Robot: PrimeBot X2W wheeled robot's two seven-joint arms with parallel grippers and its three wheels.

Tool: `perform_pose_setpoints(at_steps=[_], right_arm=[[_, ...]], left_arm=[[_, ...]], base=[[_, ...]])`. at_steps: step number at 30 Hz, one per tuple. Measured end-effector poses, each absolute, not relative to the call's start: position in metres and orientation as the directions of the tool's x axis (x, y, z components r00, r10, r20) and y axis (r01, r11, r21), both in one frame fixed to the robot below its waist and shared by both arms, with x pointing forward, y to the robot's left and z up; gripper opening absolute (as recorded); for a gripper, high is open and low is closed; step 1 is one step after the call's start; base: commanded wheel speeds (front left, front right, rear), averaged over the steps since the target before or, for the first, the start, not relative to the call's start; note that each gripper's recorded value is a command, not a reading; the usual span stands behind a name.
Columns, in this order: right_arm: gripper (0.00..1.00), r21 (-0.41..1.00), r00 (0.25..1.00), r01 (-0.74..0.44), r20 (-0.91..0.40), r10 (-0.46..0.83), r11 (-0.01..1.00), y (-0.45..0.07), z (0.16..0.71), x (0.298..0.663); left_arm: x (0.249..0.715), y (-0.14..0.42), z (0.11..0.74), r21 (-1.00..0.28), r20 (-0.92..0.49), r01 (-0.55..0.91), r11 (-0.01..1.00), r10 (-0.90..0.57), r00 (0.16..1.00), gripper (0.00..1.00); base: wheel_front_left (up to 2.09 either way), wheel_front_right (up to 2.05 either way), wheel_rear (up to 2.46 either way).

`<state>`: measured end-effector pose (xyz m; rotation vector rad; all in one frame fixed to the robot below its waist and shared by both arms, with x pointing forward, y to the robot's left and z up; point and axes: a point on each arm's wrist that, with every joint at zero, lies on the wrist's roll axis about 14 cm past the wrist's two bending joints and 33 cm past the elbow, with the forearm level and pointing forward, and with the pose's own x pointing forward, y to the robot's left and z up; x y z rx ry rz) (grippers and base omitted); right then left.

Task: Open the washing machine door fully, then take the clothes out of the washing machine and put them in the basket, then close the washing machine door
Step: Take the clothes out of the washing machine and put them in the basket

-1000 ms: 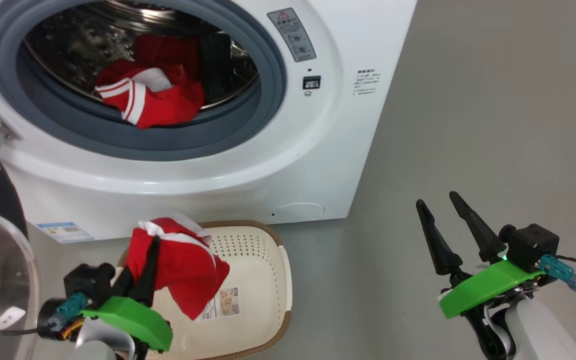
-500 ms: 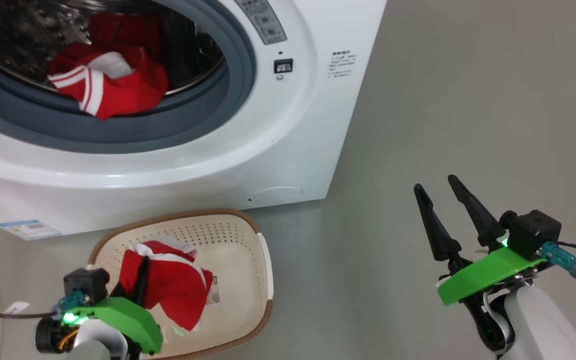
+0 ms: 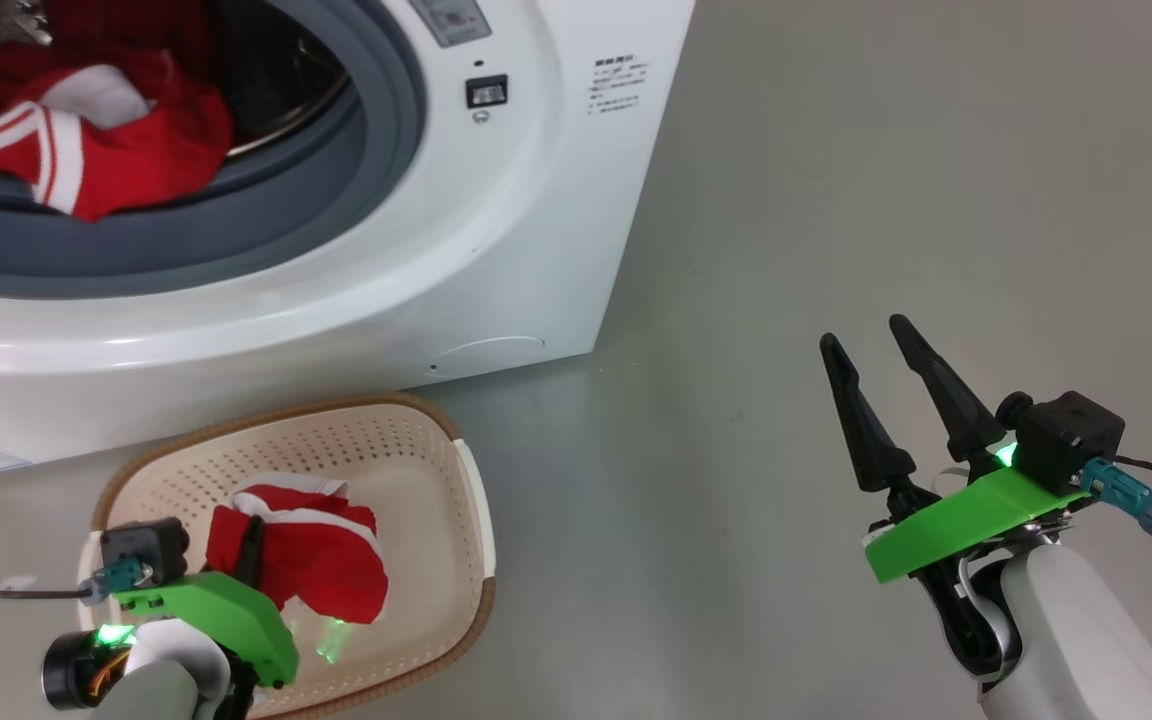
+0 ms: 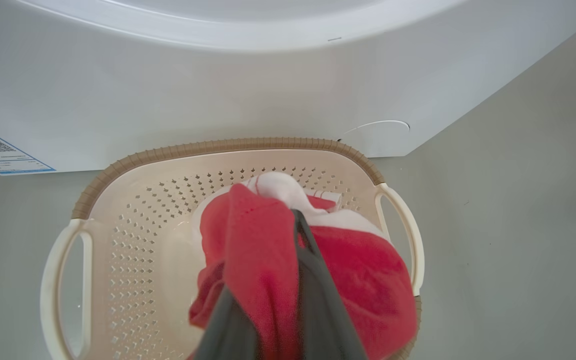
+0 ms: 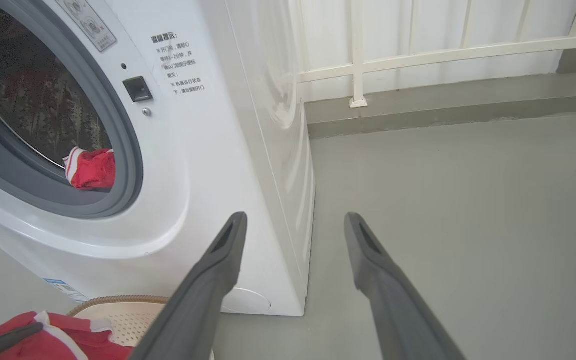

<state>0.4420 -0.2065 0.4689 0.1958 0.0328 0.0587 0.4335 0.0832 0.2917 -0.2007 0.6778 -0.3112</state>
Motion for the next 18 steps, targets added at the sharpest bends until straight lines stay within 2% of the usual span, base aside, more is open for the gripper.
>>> perform_pose_setpoints(at_steps=[8, 9, 10, 11, 18], right_arm=[[1.0, 0.187, 0.998, -0.023, -0.047, 0.032, 0.982, -0.217, 0.462, 0.439], [1.0, 0.187, 0.998, -0.021, -0.048, 0.03, 0.982, -0.217, 0.462, 0.438], [1.0, 0.187, 0.998, -0.019, -0.05, 0.029, 0.982, -0.217, 0.462, 0.438], [1.0, 0.188, 0.998, -0.018, -0.05, 0.028, 0.982, -0.217, 0.461, 0.438], [1.0, 0.19, 0.998, -0.027, -0.048, 0.037, 0.981, -0.214, 0.461, 0.44]], left_arm=[[0.432, 0.075, 0.273, -0.282, -0.637, 0.207, 0.937, -0.344, 0.69, 0.0], [0.431, 0.074, 0.271, -0.282, -0.643, 0.205, 0.937, -0.343, 0.685, 0.38], [0.429, 0.073, 0.269, -0.283, -0.649, 0.203, 0.937, -0.343, 0.679, 0.65], [0.428, 0.072, 0.268, -0.287, -0.651, 0.205, 0.936, -0.348, 0.674, 0.98], [0.432, 0.072, 0.272, -0.292, -0.643, 0.201, 0.935, -0.348, 0.682, 1.0]], base=[[0.0, 0.0, 0.0], [0.0, 0.0, 0.0], [0.0, 0.0, 0.0], [0.0, 0.0, 0.0], [0.0, 0.0, 0.0]])
